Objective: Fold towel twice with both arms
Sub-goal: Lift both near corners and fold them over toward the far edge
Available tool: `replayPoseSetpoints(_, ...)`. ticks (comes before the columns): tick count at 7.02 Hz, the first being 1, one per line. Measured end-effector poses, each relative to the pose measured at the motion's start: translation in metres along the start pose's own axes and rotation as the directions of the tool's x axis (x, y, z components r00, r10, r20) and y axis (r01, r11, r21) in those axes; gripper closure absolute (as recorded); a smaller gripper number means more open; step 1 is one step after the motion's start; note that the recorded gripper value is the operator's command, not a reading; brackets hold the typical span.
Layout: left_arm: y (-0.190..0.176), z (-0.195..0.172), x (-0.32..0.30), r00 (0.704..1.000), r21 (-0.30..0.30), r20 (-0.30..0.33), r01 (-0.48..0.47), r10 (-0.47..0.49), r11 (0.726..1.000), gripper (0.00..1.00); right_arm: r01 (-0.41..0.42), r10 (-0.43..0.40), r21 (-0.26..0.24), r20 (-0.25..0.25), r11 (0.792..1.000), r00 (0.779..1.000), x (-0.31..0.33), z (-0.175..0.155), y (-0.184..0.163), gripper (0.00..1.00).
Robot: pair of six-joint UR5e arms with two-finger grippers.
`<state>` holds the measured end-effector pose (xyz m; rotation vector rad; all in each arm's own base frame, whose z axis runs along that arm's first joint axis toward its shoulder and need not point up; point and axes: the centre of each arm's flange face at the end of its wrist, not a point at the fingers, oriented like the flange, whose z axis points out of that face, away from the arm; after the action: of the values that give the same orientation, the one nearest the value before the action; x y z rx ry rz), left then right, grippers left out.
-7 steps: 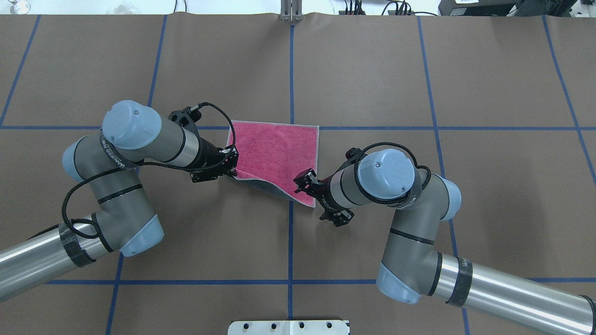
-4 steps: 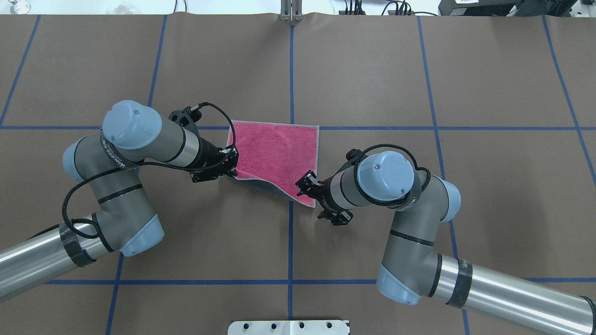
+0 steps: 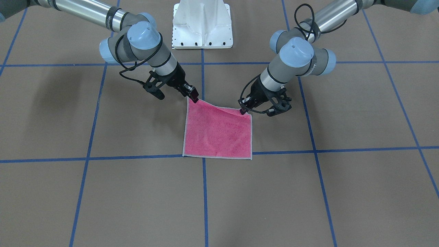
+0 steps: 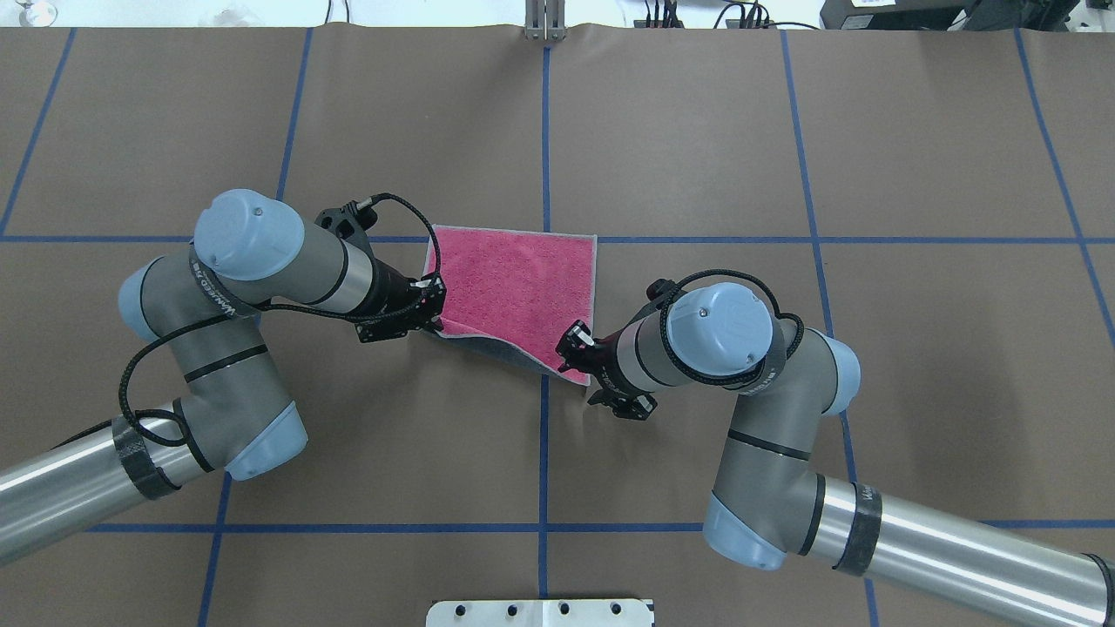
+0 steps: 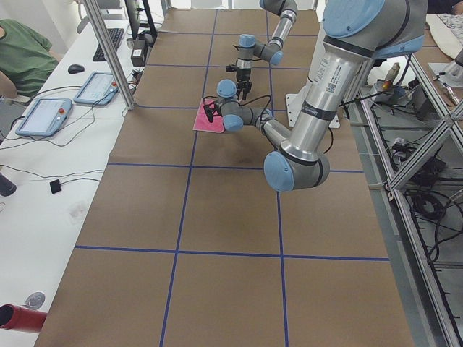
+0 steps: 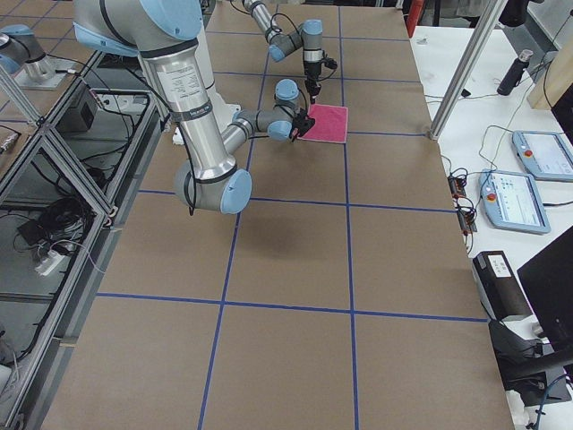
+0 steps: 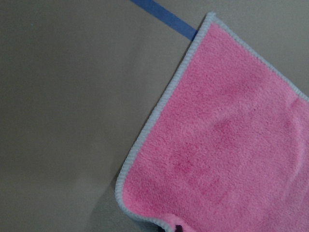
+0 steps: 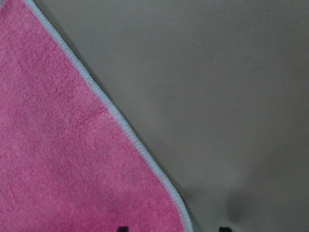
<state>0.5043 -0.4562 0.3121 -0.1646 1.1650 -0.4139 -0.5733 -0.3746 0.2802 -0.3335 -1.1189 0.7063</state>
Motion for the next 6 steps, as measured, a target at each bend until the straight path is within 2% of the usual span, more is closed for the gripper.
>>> replayPoseSetpoints(3,0.000,-0.001,0.001,1.000,-0.001,-0.002,0.000,0.000,1.000,1.00,0.008,-0.008,-0.005,0.005,1.000,1.000,-0.001,-0.003,0.001,1.00)
replayPoseSetpoints(6,-0.002,-0.003,0.002,1.000,0.001,-0.004,0.001,-0.001,1.000,1.00,0.017,-0.018,0.022,0.027,1.000,0.999,-0.012,-0.013,-0.017,1.00)
